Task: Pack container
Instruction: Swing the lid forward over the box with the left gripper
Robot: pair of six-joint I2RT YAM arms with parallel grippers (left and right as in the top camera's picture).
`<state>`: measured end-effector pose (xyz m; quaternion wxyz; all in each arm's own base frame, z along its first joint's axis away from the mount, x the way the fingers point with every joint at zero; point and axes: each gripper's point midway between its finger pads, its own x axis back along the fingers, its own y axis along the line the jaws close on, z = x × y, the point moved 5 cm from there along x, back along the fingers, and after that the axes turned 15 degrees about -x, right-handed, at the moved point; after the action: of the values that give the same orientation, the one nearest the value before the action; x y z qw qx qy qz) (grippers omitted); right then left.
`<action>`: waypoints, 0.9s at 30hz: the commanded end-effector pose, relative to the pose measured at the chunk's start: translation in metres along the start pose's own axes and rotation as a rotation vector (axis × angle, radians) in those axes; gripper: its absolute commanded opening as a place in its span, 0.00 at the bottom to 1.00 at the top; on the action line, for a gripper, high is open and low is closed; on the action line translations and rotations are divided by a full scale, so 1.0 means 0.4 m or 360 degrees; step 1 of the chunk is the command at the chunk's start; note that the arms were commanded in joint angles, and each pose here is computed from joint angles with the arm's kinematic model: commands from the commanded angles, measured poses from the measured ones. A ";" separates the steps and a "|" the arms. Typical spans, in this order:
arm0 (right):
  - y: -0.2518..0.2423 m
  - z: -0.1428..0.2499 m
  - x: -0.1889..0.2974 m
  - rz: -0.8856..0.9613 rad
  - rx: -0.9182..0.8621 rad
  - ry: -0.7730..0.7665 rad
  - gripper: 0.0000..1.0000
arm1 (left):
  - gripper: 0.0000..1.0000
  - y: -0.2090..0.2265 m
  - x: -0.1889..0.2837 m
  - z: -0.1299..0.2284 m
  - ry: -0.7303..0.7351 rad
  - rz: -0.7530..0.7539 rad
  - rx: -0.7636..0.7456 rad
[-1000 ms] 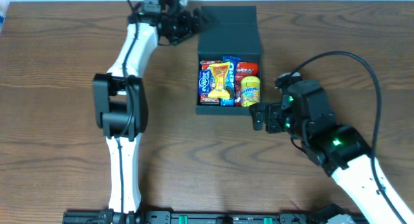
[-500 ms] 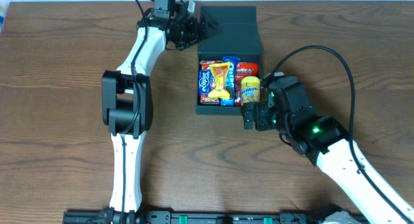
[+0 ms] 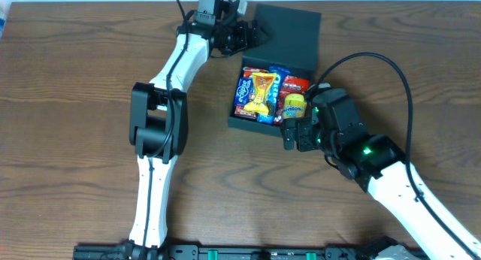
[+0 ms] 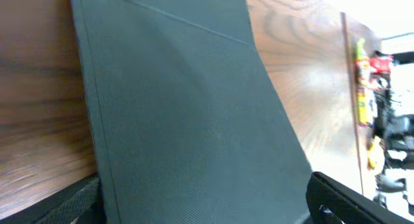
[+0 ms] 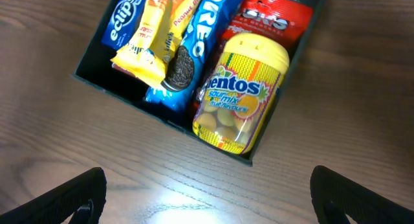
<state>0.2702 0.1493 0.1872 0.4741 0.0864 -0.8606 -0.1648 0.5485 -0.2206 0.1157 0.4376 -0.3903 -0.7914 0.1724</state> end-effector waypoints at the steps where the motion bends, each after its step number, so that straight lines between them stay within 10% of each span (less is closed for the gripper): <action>1: 0.004 0.001 0.001 0.0005 -0.0011 -0.0006 0.99 | 0.95 -0.036 0.004 -0.015 -0.0010 0.0174 -0.0040; 27: -0.027 0.000 0.005 0.0144 -0.0010 -0.0038 0.99 | 0.96 -0.251 0.210 -0.098 -0.0087 0.0646 -0.0498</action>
<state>0.2692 0.1383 0.1829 0.4753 0.0494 -0.8664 -0.1448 0.5231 -0.2231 0.1861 0.3748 -0.5590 -0.7132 0.1959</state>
